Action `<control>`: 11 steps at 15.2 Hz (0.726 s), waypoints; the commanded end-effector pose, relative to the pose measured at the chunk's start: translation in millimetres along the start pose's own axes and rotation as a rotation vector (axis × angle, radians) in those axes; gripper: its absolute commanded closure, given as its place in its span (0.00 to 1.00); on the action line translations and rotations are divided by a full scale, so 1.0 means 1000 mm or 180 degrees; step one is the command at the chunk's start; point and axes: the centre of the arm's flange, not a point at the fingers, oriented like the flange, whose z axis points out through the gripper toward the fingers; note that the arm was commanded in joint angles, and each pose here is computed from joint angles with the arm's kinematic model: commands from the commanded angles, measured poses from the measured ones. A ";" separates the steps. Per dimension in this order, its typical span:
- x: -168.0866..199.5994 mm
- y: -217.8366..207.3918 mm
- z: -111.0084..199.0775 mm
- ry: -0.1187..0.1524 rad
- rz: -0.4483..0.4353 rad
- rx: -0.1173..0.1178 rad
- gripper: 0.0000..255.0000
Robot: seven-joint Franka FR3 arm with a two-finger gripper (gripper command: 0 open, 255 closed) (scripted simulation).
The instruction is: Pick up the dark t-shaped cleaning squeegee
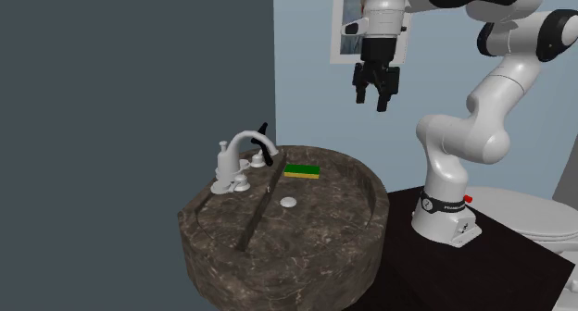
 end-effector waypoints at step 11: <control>0.050 0.123 0.037 -0.0068 -0.1077 0.0119 0.00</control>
